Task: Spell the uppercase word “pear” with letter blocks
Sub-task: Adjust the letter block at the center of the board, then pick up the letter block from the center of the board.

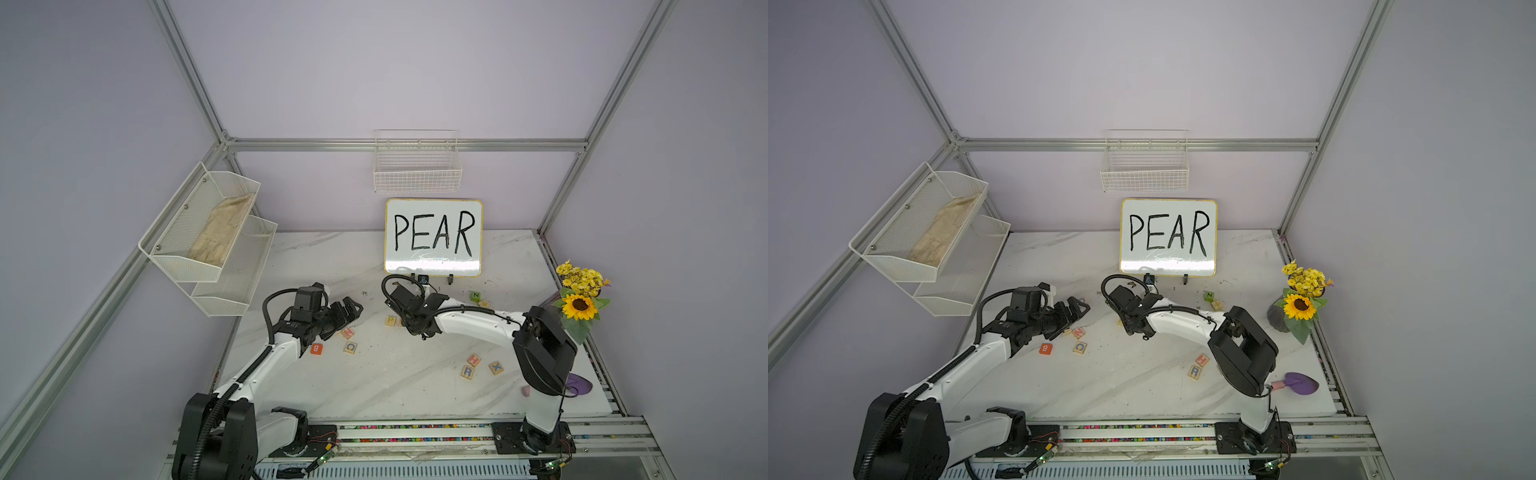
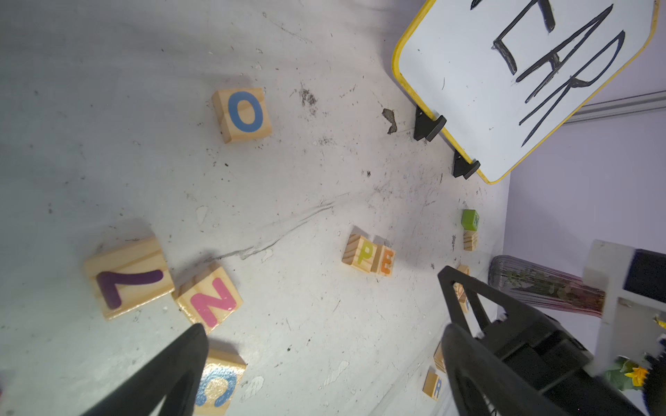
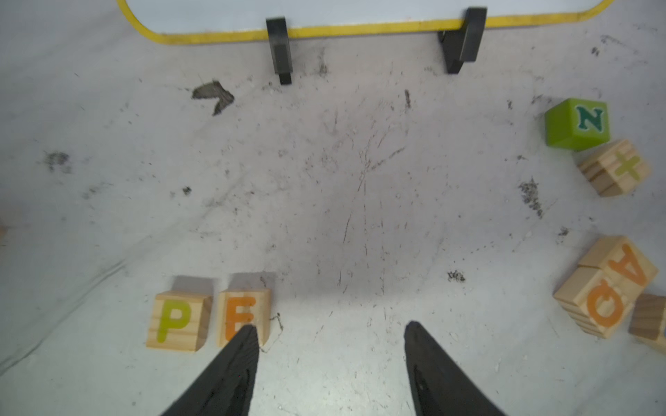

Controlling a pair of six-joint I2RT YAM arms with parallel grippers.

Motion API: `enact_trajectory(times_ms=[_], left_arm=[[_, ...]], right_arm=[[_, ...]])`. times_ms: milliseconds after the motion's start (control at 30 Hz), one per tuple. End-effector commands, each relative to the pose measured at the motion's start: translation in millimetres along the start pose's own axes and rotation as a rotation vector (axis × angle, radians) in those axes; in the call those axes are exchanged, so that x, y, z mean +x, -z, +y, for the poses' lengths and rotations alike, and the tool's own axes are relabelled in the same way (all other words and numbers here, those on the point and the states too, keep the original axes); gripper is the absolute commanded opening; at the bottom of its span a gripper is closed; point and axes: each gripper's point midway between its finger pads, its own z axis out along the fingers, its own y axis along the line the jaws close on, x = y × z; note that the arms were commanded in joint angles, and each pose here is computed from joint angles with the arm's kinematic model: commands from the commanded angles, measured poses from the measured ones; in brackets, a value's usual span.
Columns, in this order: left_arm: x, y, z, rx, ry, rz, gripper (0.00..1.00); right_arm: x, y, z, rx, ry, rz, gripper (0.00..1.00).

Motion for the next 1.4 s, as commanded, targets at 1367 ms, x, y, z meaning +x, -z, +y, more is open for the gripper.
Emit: enact_trajectory(times_ms=[1367], left_arm=[[-17, -72, -142, 0.123, -0.364, 0.09, 1.0]], right_arm=[[20, -45, -202, 0.278, -0.655, 0.223, 0.61]])
